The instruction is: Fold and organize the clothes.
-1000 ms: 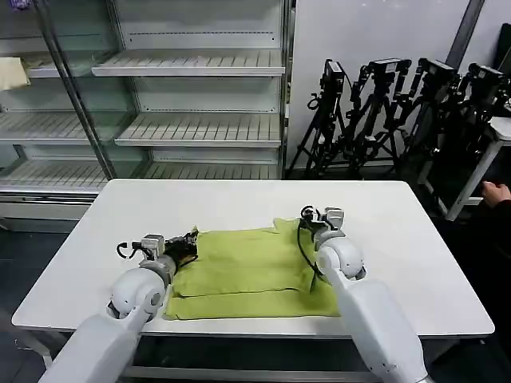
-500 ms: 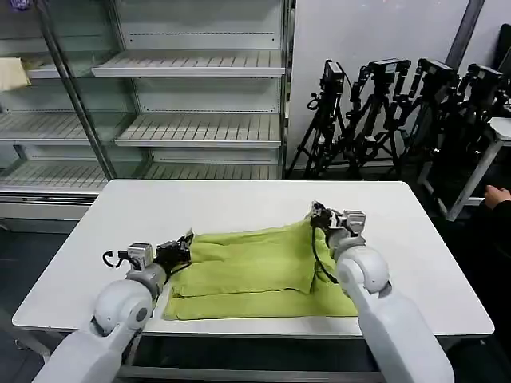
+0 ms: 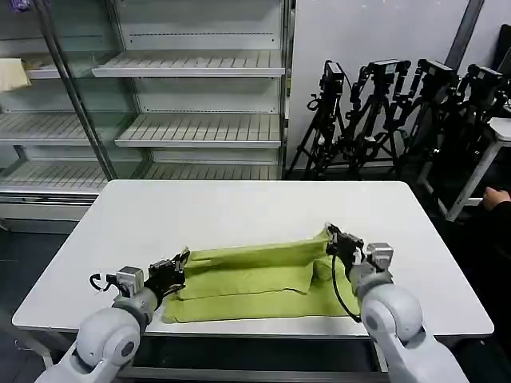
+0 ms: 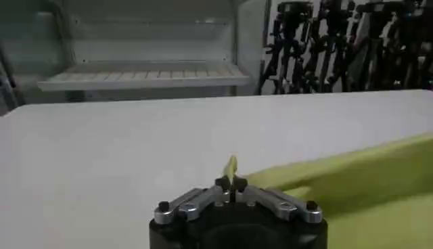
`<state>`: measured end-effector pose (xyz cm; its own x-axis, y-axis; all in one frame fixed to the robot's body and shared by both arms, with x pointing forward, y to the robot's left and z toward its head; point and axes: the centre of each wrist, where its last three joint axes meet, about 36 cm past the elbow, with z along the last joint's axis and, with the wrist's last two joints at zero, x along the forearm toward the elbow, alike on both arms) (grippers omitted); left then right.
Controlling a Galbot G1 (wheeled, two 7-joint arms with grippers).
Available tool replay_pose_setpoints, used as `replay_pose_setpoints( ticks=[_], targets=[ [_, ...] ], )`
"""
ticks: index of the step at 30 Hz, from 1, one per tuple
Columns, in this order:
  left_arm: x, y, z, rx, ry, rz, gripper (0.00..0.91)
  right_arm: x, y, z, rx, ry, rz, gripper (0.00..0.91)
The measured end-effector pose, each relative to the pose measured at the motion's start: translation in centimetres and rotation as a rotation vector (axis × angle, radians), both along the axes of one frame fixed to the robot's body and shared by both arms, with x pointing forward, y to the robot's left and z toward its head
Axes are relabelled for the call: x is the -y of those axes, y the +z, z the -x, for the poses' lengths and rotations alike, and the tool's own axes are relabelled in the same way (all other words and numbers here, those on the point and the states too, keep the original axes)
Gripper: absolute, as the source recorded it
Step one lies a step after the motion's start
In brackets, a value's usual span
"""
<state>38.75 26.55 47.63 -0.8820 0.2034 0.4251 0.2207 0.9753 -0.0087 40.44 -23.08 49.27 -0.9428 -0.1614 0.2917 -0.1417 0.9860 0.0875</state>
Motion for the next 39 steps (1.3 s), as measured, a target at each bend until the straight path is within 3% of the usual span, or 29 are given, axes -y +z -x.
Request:
replay_pose_setpoints(
  ticks=[8,9,10,11,12,13,14,30,39],
  targets=[
    [0.3,-1.1,1.8,-0.022,-0.015,-0.053,0.02,-0.3,-2.2,2.1,-0.059,-0.015,0.032,0.0],
    [0.3,-1.2,2.0,-0.023,-0.016,-0.063,0.02,-0.4,-2.4,2.2,-0.063,-0.018,0.035,0.04],
    [0.4,-1.4,2.1,-0.023,-0.017,-0.073,0.05,-0.5,-2.6,2.3,-0.068,-0.02,0.039,0.695],
    [0.4,-1.5,2.3,-0.024,-0.018,-0.082,0.131,-0.6,-2.8,2.3,-0.072,-0.022,0.042,0.907],
    [0.5,-1.7,2.5,-0.024,-0.02,-0.093,0.695,-0.6,-3.0,2.4,-0.074,-0.024,0.046,0.907],
    [0.6,-1.8,2.7,-0.023,-0.021,-0.103,0.695,-0.7,-3.1,2.5,-0.076,-0.027,0.049,0.907],
    [0.6,-1.8,2.8,-0.02,-0.022,-0.114,0.907,-0.7,-3.2,2.6,-0.079,-0.028,0.049,0.907],
    [1.6,-0.2,5.2,0.092,0.067,-0.186,0.907,-0.7,-2.5,5.9,-0.061,-0.074,0.06,0.907],
    [2.7,-1.1,7.1,0.027,0.164,-0.12,0.907,-0.5,-2.0,7.7,-0.058,-0.103,0.067,0.907]
  ],
)
